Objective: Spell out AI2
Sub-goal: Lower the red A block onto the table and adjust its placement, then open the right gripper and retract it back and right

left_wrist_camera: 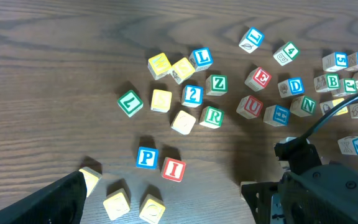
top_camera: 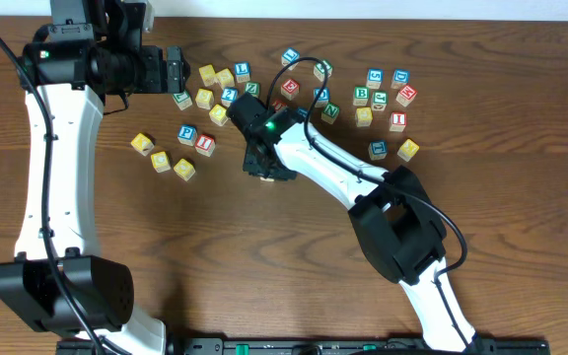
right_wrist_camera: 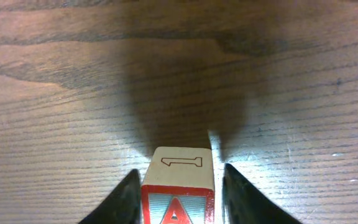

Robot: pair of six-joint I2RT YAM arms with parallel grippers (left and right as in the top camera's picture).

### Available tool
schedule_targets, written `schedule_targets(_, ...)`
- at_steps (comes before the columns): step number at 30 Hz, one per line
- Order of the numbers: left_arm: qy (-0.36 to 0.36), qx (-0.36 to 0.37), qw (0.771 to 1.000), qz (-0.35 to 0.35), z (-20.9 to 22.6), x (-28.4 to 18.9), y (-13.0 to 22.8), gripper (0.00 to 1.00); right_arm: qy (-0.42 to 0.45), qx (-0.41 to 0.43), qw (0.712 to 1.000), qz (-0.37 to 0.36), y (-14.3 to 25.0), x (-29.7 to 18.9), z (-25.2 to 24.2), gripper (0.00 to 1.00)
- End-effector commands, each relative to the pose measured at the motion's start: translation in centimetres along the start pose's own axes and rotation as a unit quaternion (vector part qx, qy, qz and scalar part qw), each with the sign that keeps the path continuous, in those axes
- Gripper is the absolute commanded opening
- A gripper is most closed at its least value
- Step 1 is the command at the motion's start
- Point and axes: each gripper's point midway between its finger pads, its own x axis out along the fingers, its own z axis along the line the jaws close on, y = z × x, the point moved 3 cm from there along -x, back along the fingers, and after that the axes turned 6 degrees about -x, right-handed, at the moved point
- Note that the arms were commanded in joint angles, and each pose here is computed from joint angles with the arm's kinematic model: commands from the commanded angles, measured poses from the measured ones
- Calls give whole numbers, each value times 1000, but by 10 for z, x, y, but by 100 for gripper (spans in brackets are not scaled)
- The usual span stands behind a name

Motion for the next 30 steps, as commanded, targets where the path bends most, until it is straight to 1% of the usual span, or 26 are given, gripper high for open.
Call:
schedule_targets(1,2,0,1000,-13,-1,-7,-7,98,2,-8,1000,-14,-10,-6,-3,40)
schedule_targets(6,2,0,1000,-13,-1,-7,-7,98,-1,-30,999,-20,-14,-6,-4,41)
schedule_targets(11,2,0,1000,-13,-1,-7,-7,98,-13,-75,996,-46,-39,-25,-8,44)
schedule_targets(15,2,0,1000,-13,-1,-7,-7,98,-22,-86,993,-75,-66,-63,-22,49)
schedule_targets(16,2,0,1000,-13,-1,-7,-7,98,-26,-90,992,-88,-76,-80,-29,52)
schedule_targets(19,2,0,1000,-13,-1,-7,-7,98,-33,-98,988,-119,-96,-119,-45,57)
schedule_targets(20,2,0,1000,-13,-1,-7,-7,98,-39,-103,985,-130,-101,-131,-49,61)
schedule_targets(22,2,0,1000,-13,-1,-7,-7,97,-50,-112,980,-154,-110,-157,-59,62)
schedule_targets(26,2,0,1000,-13,-1,-7,-7,98,-52,-113,977,-175,-116,-190,-81,63)
schedule_targets(30,2,0,1000,-13,-1,-7,-7,97,-38,-109,979,-165,-113,-201,-103,68)
